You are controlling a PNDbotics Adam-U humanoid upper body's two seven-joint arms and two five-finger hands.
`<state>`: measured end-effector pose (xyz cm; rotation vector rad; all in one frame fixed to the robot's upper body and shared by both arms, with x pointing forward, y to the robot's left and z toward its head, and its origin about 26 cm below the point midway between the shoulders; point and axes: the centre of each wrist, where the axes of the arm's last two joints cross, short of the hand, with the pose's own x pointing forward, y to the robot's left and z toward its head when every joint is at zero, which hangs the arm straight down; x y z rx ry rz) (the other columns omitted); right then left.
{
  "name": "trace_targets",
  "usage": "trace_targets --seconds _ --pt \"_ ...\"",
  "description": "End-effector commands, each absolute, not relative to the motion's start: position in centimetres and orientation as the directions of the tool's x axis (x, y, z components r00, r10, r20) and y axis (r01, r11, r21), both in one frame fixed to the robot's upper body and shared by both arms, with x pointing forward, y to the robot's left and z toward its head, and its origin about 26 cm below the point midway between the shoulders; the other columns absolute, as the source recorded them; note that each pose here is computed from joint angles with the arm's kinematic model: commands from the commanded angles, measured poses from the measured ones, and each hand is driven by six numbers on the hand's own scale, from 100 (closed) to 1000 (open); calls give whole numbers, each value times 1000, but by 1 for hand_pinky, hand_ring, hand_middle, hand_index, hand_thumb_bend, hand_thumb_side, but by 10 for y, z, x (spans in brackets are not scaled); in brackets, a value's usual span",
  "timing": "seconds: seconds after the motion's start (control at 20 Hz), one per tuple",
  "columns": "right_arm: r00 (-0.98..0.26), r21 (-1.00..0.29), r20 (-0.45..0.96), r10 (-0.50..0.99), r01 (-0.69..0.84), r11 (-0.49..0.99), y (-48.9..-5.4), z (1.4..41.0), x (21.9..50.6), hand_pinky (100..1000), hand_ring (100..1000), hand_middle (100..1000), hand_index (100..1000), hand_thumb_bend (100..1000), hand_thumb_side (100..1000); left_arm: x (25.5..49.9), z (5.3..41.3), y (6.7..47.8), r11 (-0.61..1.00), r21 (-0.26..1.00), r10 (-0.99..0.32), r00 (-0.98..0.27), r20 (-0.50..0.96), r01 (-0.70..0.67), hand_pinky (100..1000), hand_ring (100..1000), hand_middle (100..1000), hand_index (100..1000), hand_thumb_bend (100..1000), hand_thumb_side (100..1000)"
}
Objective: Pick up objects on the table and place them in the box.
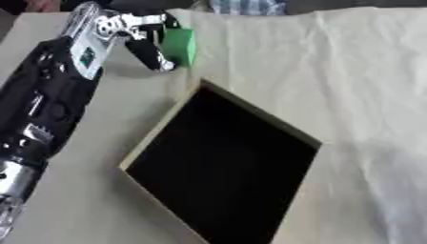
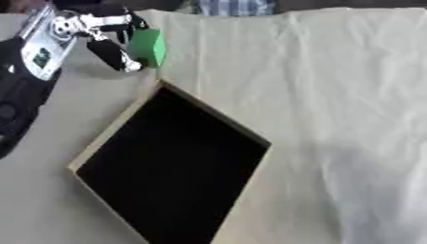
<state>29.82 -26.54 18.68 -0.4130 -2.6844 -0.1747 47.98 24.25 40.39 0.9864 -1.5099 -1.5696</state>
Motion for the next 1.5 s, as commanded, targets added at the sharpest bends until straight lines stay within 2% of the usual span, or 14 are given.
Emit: trace_targets --seconds 0.05,0.15,0.6,0.95,1.5 --pt "-873 52 407 269 316 947 -268 191 296 575 684 570 716 100 923 468 431 245 -11 997 -895 -445 -42 -71 643 646 521 657 100 246" --pt "-871 51 409 270 318 947 -268 191 295 575 684 570 716 100 922 466 435 246 8 996 -895 -445 -35 -94 626 623 505 641 100 230" --pt "-869 44 406 281 326 944 -272 192 295 579 687 572 718 100 910 459 446 235 49 988 -873 -487 -30 -148 586 571 477 616 100 320" --pt "-861 30 415 295 337 941 -278 190 293 583 689 575 720 100 899 452 434 220 108 981 -854 -521 9 -159 558 556 470 621 100 339" --pt "-846 -9 432 313 343 939 -287 186 290 589 693 579 722 100 875 400 397 174 64 987 -738 -673 -51 -145 569 571 478 624 100 288"
